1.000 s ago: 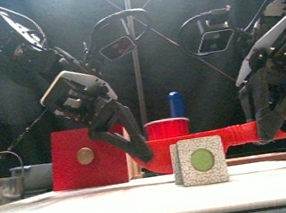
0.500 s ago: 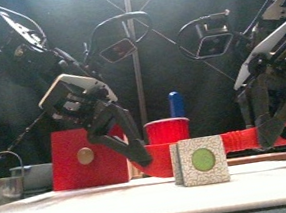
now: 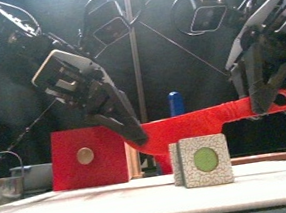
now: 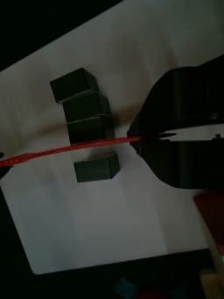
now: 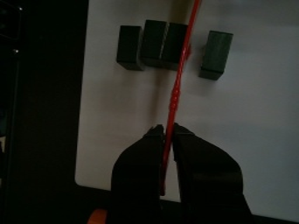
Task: Place sushi on board then cut the sushi with the knife then place the pieces on the plate
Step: Cut the sushi into 4 pieces
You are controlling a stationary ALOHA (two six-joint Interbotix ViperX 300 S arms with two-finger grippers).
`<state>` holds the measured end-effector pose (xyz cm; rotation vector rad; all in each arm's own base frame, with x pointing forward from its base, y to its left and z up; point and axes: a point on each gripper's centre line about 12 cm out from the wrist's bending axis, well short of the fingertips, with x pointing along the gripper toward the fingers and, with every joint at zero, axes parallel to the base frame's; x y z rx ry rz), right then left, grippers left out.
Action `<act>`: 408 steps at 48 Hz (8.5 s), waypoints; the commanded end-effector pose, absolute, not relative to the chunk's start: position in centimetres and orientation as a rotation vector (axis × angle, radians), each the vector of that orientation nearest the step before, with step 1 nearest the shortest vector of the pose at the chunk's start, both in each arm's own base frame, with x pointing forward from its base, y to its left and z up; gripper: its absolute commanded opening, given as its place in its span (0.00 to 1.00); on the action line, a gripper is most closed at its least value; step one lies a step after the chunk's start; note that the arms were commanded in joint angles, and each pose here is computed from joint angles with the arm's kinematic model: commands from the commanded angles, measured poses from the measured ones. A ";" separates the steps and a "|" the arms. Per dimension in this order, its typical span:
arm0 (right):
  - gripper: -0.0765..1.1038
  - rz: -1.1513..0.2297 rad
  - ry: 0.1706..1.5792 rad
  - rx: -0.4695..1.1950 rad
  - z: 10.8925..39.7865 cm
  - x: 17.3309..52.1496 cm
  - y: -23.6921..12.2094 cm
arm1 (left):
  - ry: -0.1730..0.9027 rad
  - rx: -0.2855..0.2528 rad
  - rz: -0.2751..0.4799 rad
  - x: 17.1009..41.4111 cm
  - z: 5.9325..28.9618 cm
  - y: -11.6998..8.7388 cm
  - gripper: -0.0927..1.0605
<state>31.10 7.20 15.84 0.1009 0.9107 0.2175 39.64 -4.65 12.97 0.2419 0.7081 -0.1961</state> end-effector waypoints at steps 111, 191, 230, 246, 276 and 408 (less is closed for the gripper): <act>0.38 0.266 0.968 0.044 13.8 33.0 9.2 | 0.711 0.174 -0.210 40.2 12.1 -6.8 0.38; 0.38 0.319 0.918 0.055 17.5 32.8 10.1 | 0.639 0.163 -0.252 40.2 14.9 -9.2 0.38; 0.38 0.309 0.974 0.072 15.3 32.8 10.5 | 0.682 0.151 -0.254 40.1 13.2 -9.6 0.38; 0.38 0.313 1.030 0.059 12.8 33.3 11.4 | 0.730 0.147 -0.269 40.6 10.9 -10.7 0.38; 0.38 0.336 0.933 0.006 17.2 33.6 10.4 | 0.674 0.156 -0.254 40.4 15.0 -9.7 0.38; 0.38 0.311 0.938 -0.034 19.1 34.0 8.1 | 0.642 0.181 -0.207 39.6 17.4 -6.9 0.43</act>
